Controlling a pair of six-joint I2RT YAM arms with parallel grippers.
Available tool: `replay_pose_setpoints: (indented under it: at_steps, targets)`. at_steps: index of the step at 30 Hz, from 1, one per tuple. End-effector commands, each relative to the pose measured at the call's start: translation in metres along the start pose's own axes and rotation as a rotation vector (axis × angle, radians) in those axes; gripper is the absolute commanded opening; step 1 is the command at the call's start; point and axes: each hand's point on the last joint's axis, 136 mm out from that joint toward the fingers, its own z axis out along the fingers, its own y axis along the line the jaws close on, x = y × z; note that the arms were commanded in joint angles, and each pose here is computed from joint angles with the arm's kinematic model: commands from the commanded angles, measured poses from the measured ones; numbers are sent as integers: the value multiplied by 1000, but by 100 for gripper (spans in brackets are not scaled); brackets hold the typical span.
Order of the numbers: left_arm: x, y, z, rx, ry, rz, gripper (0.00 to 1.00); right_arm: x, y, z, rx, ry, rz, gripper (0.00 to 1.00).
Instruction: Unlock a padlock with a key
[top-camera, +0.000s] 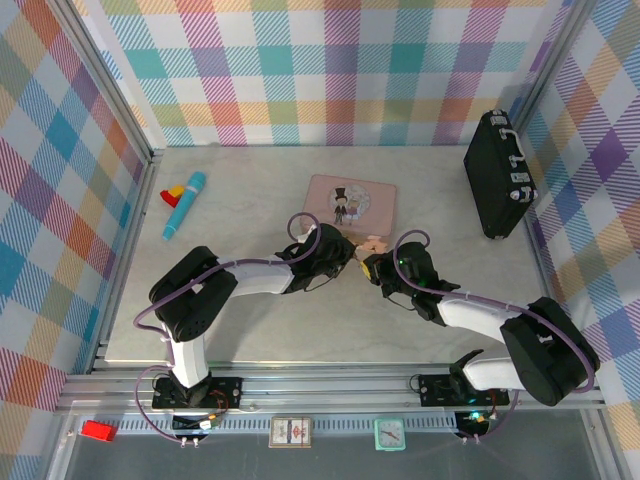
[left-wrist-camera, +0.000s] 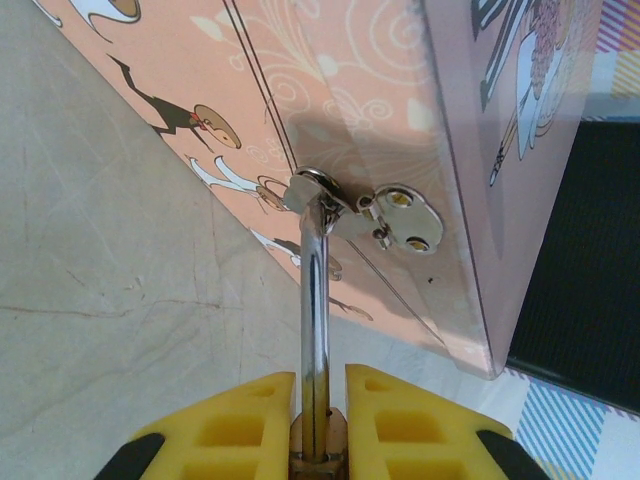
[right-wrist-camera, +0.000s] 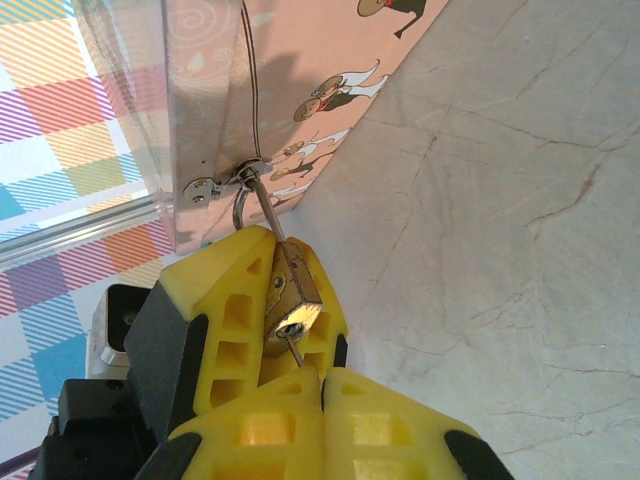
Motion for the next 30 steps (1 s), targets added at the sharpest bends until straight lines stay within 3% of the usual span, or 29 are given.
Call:
replay_pose_setpoints:
  at_steps: [1, 14, 30]
  targets:
    - [15, -50, -13, 124, 42, 0, 0, -2, -9, 2, 24, -13, 30, 0]
    - [22, -58, -12, 229, 60, 1, 0, -3, -13, -3, 17, -22, 135, 0]
    - [19, -56, -14, 274, -53, 69, 0, -6, -10, -18, -42, -52, 228, 0]
